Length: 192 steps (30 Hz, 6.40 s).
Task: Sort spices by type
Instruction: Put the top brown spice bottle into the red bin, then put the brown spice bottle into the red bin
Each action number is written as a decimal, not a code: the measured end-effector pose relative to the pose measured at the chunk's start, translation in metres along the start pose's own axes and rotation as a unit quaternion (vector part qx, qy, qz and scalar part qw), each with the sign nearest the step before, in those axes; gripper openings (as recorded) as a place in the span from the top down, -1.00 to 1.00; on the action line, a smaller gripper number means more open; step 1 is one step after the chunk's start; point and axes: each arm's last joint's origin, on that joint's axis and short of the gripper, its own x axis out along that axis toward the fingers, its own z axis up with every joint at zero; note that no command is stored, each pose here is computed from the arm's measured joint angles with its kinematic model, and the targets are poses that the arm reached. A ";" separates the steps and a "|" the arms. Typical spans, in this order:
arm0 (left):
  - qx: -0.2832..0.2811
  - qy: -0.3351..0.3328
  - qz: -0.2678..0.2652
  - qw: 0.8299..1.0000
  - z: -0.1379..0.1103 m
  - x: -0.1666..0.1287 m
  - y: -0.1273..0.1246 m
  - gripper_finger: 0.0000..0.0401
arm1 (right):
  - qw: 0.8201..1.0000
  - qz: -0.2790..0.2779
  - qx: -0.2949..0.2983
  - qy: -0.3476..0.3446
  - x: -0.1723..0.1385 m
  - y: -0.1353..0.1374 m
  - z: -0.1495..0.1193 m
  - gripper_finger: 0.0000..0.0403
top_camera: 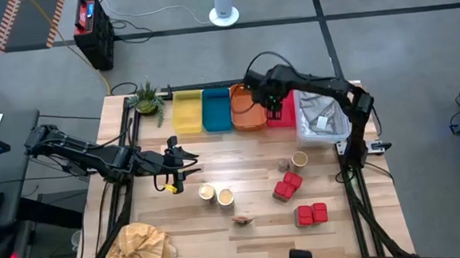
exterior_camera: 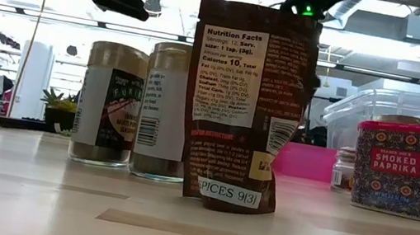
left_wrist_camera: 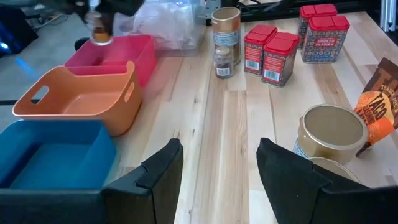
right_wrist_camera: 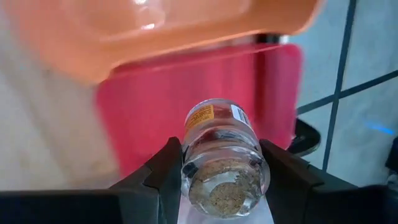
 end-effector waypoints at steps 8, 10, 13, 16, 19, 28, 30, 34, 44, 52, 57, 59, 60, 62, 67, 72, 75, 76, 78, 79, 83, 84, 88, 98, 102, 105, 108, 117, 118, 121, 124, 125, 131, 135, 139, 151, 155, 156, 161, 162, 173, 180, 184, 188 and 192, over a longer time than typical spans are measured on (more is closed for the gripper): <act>0.018 -0.004 0.010 1.000 0.001 0.000 0.001 0.02 | 0.999 0.020 -0.013 0.044 0.048 -0.011 0.011 0.02; 0.019 -0.008 0.011 1.000 0.002 0.000 0.001 0.02 | 0.997 0.026 -0.028 0.065 0.063 -0.010 0.014 0.02; 0.017 -0.009 0.011 1.000 0.002 0.000 0.001 0.02 | 0.996 0.025 -0.040 0.081 0.080 -0.011 0.017 0.02; 0.018 -0.006 0.012 1.000 0.001 0.000 0.001 0.02 | 0.996 0.023 -0.040 0.076 0.087 -0.019 0.016 0.02; 0.020 -0.006 0.012 1.000 0.001 0.000 0.001 0.02 | 0.997 0.019 -0.032 0.068 0.093 -0.033 0.012 0.02; 0.022 -0.005 0.012 1.000 0.001 0.000 0.001 0.02 | 0.997 0.069 -0.019 0.038 0.106 -0.057 -0.001 -0.05; 0.022 -0.005 0.012 1.000 0.001 0.000 0.001 0.02 | 0.996 0.078 -0.018 0.034 0.107 -0.059 -0.003 -0.13; 0.022 -0.005 0.012 1.000 0.001 0.000 0.001 0.02 | 0.996 0.087 -0.024 0.027 0.106 -0.058 -0.002 -0.21; 0.024 -0.001 0.012 1.000 0.000 0.000 0.001 0.02 | 0.995 0.073 -0.045 0.043 0.101 -0.052 0.001 -0.23; 0.028 0.000 0.021 0.999 0.000 0.000 0.001 0.02 | 0.996 0.065 -0.011 0.058 0.052 -0.060 0.008 -0.24; 0.027 0.002 0.022 0.999 0.000 0.000 0.001 0.02 | 0.987 0.139 0.008 0.075 0.024 -0.028 0.013 -0.24; 0.026 0.002 0.024 0.999 0.000 0.000 0.001 0.02 | 0.982 0.173 -0.007 0.074 0.013 -0.004 0.016 -0.24; 0.025 0.001 0.028 0.999 0.000 -0.001 0.002 0.02 | 0.981 0.178 -0.018 0.070 0.005 0.008 0.018 -0.24; 0.021 -0.002 0.037 0.999 0.000 -0.002 0.003 0.02 | 0.982 0.175 -0.040 0.059 -0.011 0.034 0.020 -0.24; -0.004 -0.015 0.042 0.999 0.003 -0.013 0.008 0.02 | 0.986 0.158 -0.051 -0.004 -0.041 0.093 0.013 -0.24; -0.034 -0.030 0.039 0.998 0.005 -0.025 0.012 0.02 | 0.985 0.154 -0.029 -0.077 -0.040 0.135 -0.005 -0.24; -0.041 -0.035 0.039 0.998 0.006 -0.027 0.013 0.02 | 0.984 0.157 -0.017 -0.083 -0.033 0.152 -0.015 -0.24; -0.041 -0.035 0.039 0.998 0.006 -0.027 0.013 0.02 | 0.984 0.158 -0.018 -0.076 -0.032 0.156 -0.018 -0.24; -0.041 -0.034 0.039 0.998 0.006 -0.027 0.013 0.02 | 0.985 0.162 -0.010 -0.058 -0.029 0.164 -0.022 -0.24; -0.040 -0.034 0.039 0.998 0.006 -0.027 0.013 0.02 | 0.985 0.166 -0.002 -0.053 -0.028 0.167 -0.023 -0.24; -0.037 -0.034 0.039 0.998 0.006 -0.027 0.013 0.02 | 0.984 0.170 0.011 -0.045 -0.024 0.174 -0.026 -0.28; -0.037 -0.034 0.039 0.998 0.006 -0.027 0.013 0.02 | 0.984 0.170 0.012 -0.044 -0.024 0.174 -0.026 -0.31; -0.036 -0.033 0.039 0.998 0.006 -0.027 0.013 0.02 | 0.984 0.171 0.023 -0.042 -0.024 0.173 -0.026 -0.47; -0.032 -0.026 0.039 0.998 0.004 -0.027 0.013 0.02 | 0.984 0.176 0.026 0.003 -0.010 0.186 -0.025 -0.86; -0.032 -0.025 0.039 0.998 0.004 -0.027 0.013 0.02 | 0.983 0.182 0.019 0.018 -0.007 0.192 -0.025 -0.85; -0.032 -0.025 0.038 0.998 0.004 -0.026 0.013 0.02 | 0.983 0.183 0.029 0.005 -0.006 0.191 -0.023 -0.82; -0.033 -0.021 0.032 0.999 0.003 -0.026 0.013 0.02 | 0.982 0.183 0.042 0.016 0.003 0.189 -0.026 -0.79; -0.028 -0.017 0.028 0.999 0.003 -0.027 0.013 0.02 | 0.981 0.188 0.040 0.012 0.026 0.205 -0.036 -0.69; -0.028 -0.018 0.028 0.999 0.003 -0.026 0.013 0.02 | 0.981 0.187 0.039 0.012 0.026 0.206 -0.036 -0.67; -0.028 -0.017 0.028 0.999 0.003 -0.026 0.012 0.02 | 0.981 0.187 0.041 0.013 0.029 0.207 -0.037 -0.62; -0.028 -0.017 0.028 0.999 0.003 -0.027 0.013 0.02 | 0.981 0.186 0.045 0.018 0.033 0.208 -0.040 -0.54; -0.028 -0.017 0.028 0.999 0.003 -0.026 0.013 0.02 | 0.981 0.186 0.045 0.018 0.034 0.208 -0.041 -0.51; -0.028 -0.017 0.028 0.999 0.003 -0.027 0.012 0.02 | 0.981 0.187 0.047 0.017 0.037 0.209 -0.042 -0.26; -0.027 -0.018 0.028 0.999 0.003 -0.027 0.012 0.02 | 0.981 0.186 0.045 0.017 0.035 0.209 -0.041 -0.04; -0.027 -0.019 0.028 0.999 0.003 -0.027 0.012 0.02 | 0.982 0.187 0.038 0.006 0.024 0.205 -0.034 -0.04; -0.026 -0.027 0.027 0.999 0.005 -0.027 0.012 0.02 | 0.994 0.064 0.024 -0.079 -0.028 0.111 0.003 -0.04; -0.026 -0.026 0.027 0.999 0.004 -0.027 0.012 0.02 | 0.995 0.057 0.049 -0.068 -0.015 0.067 0.001 -0.04; -0.026 -0.026 0.027 0.999 0.004 -0.027 0.012 0.02 | 0.995 0.053 0.058 -0.062 -0.011 0.058 -0.002 -0.04; -0.023 -0.026 0.028 0.999 0.004 -0.027 0.012 0.02 | 0.993 0.045 0.102 -0.040 0.008 0.016 -0.014 -0.04; -0.022 -0.027 0.028 0.999 0.005 -0.027 0.012 0.02 | 0.993 0.043 0.104 -0.041 0.011 0.010 -0.016 -0.04; -0.020 -0.032 0.028 0.999 0.006 -0.027 0.012 0.02 | 0.998 0.064 0.005 0.016 0.063 0.004 -0.004 -0.04; -0.018 -0.027 0.028 0.999 0.005 -0.026 0.012 0.02 | 0.996 0.078 -0.023 0.037 0.085 0.002 -0.001 -0.04; -0.017 -0.024 0.029 0.999 0.004 -0.026 0.013 0.02 | 0.996 0.085 -0.014 0.029 0.088 -0.003 -0.002 -0.23; -0.018 -0.024 0.029 0.999 0.004 -0.026 0.013 0.02 | 0.996 0.087 -0.012 0.028 0.088 -0.004 -0.003 -0.39; -0.022 -0.024 0.028 0.999 0.004 -0.026 0.013 0.02 | 0.996 0.088 -0.011 0.025 0.088 -0.004 -0.002 -0.44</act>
